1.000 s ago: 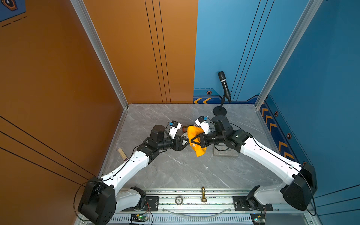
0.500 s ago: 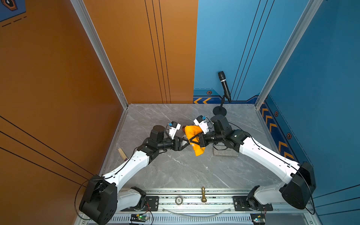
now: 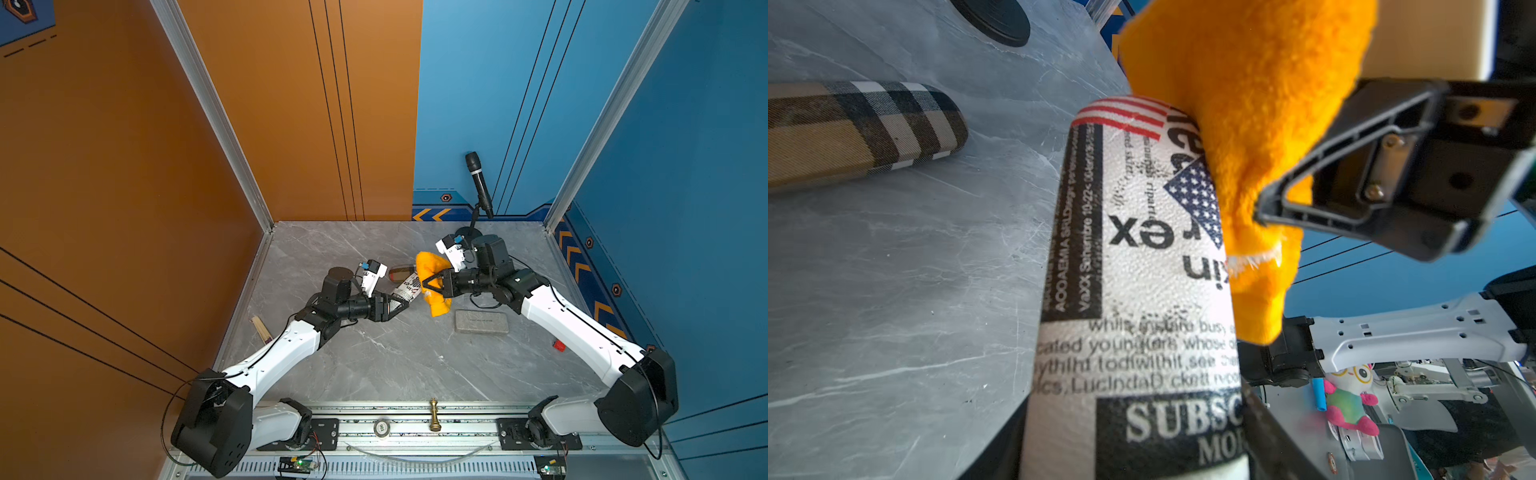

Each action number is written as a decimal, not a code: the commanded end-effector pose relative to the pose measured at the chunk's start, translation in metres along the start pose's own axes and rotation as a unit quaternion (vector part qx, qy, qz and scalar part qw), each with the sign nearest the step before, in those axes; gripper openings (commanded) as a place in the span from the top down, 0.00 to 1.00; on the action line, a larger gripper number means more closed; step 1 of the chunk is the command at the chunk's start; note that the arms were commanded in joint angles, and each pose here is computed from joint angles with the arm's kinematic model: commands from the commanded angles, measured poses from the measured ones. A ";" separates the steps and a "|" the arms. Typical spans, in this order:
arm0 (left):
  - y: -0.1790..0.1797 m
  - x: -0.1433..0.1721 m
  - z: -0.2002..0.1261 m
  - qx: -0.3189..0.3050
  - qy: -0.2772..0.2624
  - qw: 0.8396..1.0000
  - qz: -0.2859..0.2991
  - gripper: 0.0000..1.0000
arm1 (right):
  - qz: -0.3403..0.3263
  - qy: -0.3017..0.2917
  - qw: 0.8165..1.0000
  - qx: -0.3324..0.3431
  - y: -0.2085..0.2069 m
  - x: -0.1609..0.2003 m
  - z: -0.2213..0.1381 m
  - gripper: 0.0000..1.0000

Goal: Wipe the eyeglass case
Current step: Wipe the dirt from the eyeglass case.

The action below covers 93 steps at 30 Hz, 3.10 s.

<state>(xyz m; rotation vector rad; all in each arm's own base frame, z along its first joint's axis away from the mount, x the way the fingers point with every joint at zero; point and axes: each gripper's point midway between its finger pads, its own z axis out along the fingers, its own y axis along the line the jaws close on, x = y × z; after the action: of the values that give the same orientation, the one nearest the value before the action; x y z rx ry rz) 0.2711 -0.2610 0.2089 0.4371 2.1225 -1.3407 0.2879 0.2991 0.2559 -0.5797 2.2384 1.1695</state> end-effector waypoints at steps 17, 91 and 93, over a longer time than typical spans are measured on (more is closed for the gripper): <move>-0.065 -0.012 -0.010 0.115 -0.011 0.990 0.086 0.56 | 0.057 -0.090 0.991 0.084 -0.075 -0.033 -0.069 1.00; -0.024 -0.010 0.009 -0.453 0.040 0.595 0.662 0.61 | 0.092 0.146 0.979 0.106 -0.050 0.035 -0.026 1.00; -0.024 -0.010 0.008 -0.453 0.040 0.594 0.664 0.61 | 0.100 0.143 0.977 0.118 -0.060 0.037 -0.035 1.00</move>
<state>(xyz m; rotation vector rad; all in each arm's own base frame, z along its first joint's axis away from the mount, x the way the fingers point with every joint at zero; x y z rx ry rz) 0.2550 -0.2954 0.1968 1.4057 1.3757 0.6267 0.3063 0.2578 0.2227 -0.4959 2.5862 0.9604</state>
